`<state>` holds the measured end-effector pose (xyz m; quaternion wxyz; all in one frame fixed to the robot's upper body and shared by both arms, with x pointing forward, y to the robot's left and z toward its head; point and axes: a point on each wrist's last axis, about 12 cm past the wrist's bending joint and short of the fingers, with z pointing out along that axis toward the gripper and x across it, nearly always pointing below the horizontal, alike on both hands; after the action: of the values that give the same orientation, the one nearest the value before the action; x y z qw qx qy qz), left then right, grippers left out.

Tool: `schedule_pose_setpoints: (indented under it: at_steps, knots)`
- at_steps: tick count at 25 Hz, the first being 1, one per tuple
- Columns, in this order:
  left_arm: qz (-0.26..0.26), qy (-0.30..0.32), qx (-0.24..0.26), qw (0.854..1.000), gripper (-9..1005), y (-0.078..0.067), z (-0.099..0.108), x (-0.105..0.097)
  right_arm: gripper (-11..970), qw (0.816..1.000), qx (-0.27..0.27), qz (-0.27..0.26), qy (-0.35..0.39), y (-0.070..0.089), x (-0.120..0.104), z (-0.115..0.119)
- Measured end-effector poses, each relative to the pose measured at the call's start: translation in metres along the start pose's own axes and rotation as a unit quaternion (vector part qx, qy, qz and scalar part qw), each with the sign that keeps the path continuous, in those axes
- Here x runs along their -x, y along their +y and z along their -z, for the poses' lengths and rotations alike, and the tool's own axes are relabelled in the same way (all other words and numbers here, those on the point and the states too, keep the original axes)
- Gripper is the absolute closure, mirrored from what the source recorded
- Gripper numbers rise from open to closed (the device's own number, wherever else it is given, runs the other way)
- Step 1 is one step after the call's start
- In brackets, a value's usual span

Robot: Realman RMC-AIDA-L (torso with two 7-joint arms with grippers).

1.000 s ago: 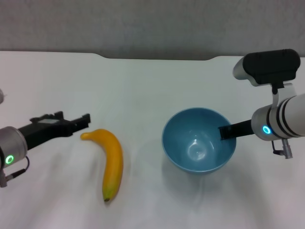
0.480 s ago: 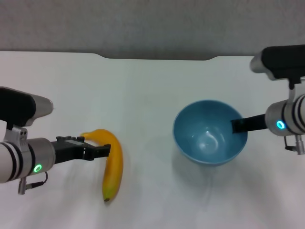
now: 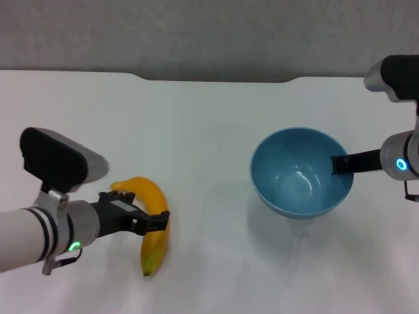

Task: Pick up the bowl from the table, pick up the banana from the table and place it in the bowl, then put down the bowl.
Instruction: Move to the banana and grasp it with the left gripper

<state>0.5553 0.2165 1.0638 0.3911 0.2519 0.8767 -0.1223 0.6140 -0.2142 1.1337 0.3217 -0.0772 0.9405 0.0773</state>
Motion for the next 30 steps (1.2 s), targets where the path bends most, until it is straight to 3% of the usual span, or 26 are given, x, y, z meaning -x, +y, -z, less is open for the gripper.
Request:
schedule_pose_setpoints:
  at_steps: [4, 17, 30]
  knots:
    - [-0.009, -0.006, -0.005, 1.000, 104, -0.008, -0.001, 0.004, 926, 1.000, -0.001, 0.000, 0.000, -0.001, 0.000, 0.000]
    - [0.156, -0.033, -0.009, 0.987, 106, -0.011, -0.005, 0.016, 927, 1.000, -0.006, 0.013, -0.012, 0.003, 0.002, 0.003]
    - [0.181, -0.015, 0.006, 0.983, 110, -0.011, -0.021, 0.004, 926, 1.000, -0.006, 0.013, -0.016, 0.002, 0.001, 0.004]
